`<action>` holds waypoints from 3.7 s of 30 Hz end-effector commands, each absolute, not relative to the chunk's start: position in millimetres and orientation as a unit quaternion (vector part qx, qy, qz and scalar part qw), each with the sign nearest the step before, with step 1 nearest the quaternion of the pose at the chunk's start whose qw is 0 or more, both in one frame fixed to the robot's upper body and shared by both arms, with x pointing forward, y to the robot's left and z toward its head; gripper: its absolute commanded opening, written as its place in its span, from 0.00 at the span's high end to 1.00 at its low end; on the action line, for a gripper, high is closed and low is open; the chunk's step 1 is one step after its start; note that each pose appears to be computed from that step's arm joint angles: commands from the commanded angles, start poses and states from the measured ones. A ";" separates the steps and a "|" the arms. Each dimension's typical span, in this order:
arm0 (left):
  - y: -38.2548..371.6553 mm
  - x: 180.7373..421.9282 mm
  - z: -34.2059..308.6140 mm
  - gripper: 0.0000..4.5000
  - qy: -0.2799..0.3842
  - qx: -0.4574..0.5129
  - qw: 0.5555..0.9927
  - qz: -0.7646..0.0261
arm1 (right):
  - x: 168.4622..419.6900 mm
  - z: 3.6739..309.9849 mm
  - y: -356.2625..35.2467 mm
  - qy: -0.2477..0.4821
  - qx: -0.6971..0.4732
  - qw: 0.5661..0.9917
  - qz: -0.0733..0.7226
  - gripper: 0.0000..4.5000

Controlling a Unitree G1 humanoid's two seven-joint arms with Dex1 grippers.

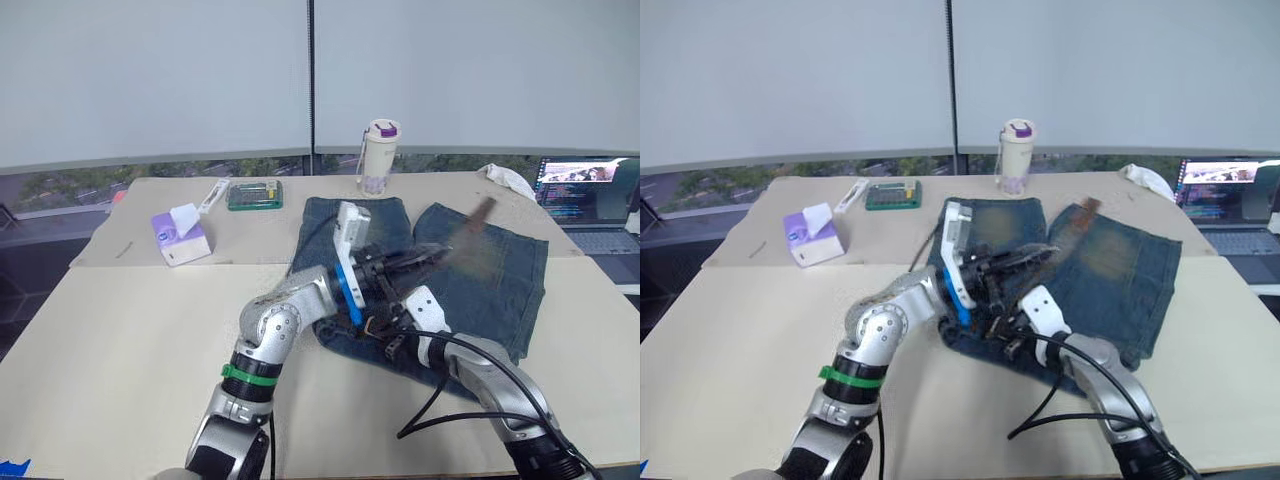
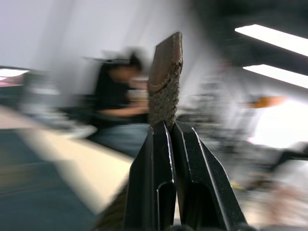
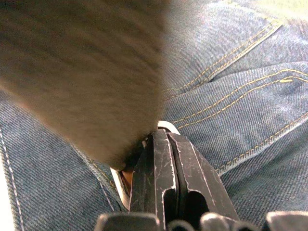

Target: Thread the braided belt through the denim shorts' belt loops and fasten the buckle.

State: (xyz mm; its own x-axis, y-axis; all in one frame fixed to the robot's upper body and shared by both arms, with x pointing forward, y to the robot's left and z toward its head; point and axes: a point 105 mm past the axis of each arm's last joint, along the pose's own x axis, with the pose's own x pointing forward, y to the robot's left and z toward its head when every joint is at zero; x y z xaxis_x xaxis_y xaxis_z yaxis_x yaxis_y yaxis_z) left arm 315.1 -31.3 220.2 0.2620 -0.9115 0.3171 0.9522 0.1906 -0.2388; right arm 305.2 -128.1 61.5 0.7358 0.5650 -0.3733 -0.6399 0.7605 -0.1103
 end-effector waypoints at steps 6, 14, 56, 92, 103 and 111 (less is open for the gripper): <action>-1.3 338.6 215.6 1.00 -0.082 -0.148 0.813 -0.557 | 297.7 71.0 -136.0 0.107 -0.094 0.939 0.313 1.00; -9.7 341.9 202.8 1.00 -0.081 -0.132 0.823 -0.547 | 291.2 102.7 -165.7 0.048 -0.085 0.957 0.274 0.64; -21.8 335.4 177.0 0.63 -0.217 0.089 0.826 -0.513 | 317.5 191.7 -148.5 -0.001 0.317 0.938 0.143 1.00; -17.6 332.6 124.9 0.62 -0.127 0.066 0.796 -0.588 | 279.4 135.6 -207.5 0.131 -0.107 0.979 0.114 1.00; -24.7 318.6 113.6 1.00 -0.116 0.072 0.764 -0.631 | 276.4 136.7 -216.3 0.136 -0.109 0.979 0.104 1.00; -26.9 323.7 94.7 1.00 -0.092 0.135 0.761 -0.627 | 277.6 146.9 -217.0 0.132 -0.114 0.979 0.107 1.00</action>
State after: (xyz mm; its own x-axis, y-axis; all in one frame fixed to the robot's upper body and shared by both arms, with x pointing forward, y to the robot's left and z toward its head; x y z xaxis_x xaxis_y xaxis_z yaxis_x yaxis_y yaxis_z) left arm 321.7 -24.6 91.2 0.1991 -0.9799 -0.0135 0.9456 0.1884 0.2652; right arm 277.5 -216.6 127.6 0.9232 0.1832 -0.3378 -0.2464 0.9568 -0.1545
